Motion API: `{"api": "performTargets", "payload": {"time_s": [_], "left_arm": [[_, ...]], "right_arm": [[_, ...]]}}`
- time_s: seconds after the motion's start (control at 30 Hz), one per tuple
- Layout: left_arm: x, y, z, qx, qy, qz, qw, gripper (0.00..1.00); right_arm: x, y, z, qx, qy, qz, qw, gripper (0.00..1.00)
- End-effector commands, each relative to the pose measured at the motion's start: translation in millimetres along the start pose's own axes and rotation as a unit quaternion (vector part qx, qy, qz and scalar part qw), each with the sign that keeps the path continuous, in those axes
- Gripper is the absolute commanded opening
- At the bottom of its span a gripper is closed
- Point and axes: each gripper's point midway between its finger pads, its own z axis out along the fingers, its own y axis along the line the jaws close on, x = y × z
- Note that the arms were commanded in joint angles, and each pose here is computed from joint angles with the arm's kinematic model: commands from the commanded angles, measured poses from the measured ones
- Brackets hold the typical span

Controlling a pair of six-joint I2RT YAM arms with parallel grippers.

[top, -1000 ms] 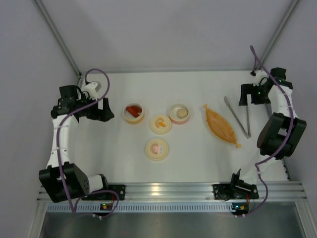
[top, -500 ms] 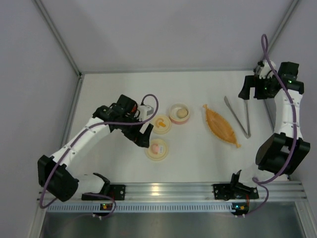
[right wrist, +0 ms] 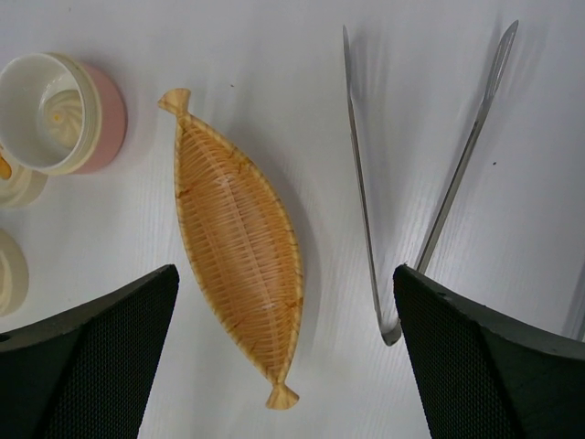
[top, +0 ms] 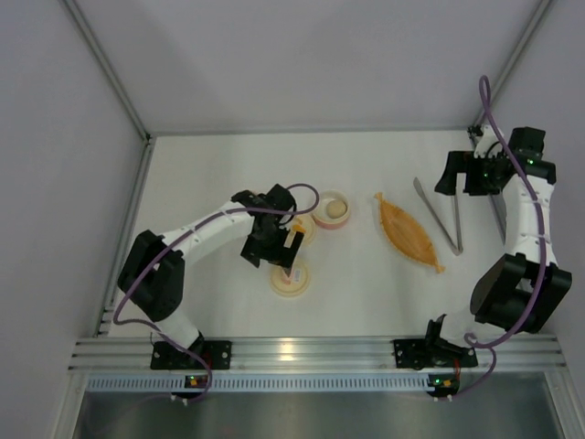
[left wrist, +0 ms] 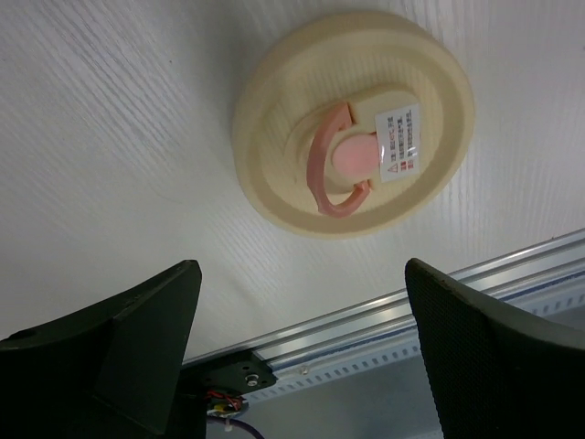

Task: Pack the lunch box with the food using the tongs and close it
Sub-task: Pick up the box lid from the center of the board.

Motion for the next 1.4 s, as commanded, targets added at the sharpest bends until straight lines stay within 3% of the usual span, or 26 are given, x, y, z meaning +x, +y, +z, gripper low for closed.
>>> {"api": "performTargets", "payload": {"time_s": [0.0,0.23,0.37,0.57,0.8,1.0,1.07,1.1,1.23,1.37], "left_arm": [[-33.3,-4.9,-4.3,-0.012,-0.045,-0.031,0.998,0.98],[-30.1,-17.7,22.1,0.009,0.003,-0.031,0.999,0.93],[-27.7,-28.1,31.2,0.013,0.018,-0.016,1.000,0.83],[-20.7,-35.3,42.2,0.015,0.033,-0.004,0.999,0.79],[-10.5,-44.7,52.9,0.013,0.048,0.024,0.998,0.64],[-13.7,-42.5,57.5,0.006,0.046,0.035,0.998,0.33],[-14.3,-40.8,58.7,0.000,0.044,0.037,0.998,0.15],[-15.4,-37.5,59.0,-0.009,0.041,0.038,0.998,0.10],[-18.9,-34.5,58.9,-0.019,0.035,0.041,0.998,0.00],[-36.4,-31.7,45.0,-0.032,0.005,0.080,0.996,0.00]], "right_arm": [[-2.5,4.5,-10.0,-0.002,-0.017,-0.003,1.000,0.99],[6.4,1.4,-1.7,-0.004,-0.004,0.001,1.000,0.99],[12.9,1.9,-0.9,-0.004,-0.001,-0.003,1.000,0.99],[21.3,1.7,-0.8,0.000,0.004,-0.012,1.000,0.99],[25.1,0.2,2.4,-0.002,0.008,-0.014,1.000,0.99],[27.3,-0.1,4.8,-0.005,0.011,-0.013,1.000,0.99],[28.5,0.2,4.7,-0.005,0.012,-0.014,1.000,1.00],[28.2,0.4,4.3,-0.005,0.011,-0.015,1.000,0.99],[30.2,0.2,6.0,-0.006,0.013,-0.013,1.000,0.99],[30.2,2.4,7.2,-0.013,0.011,-0.010,1.000,0.99]]}}
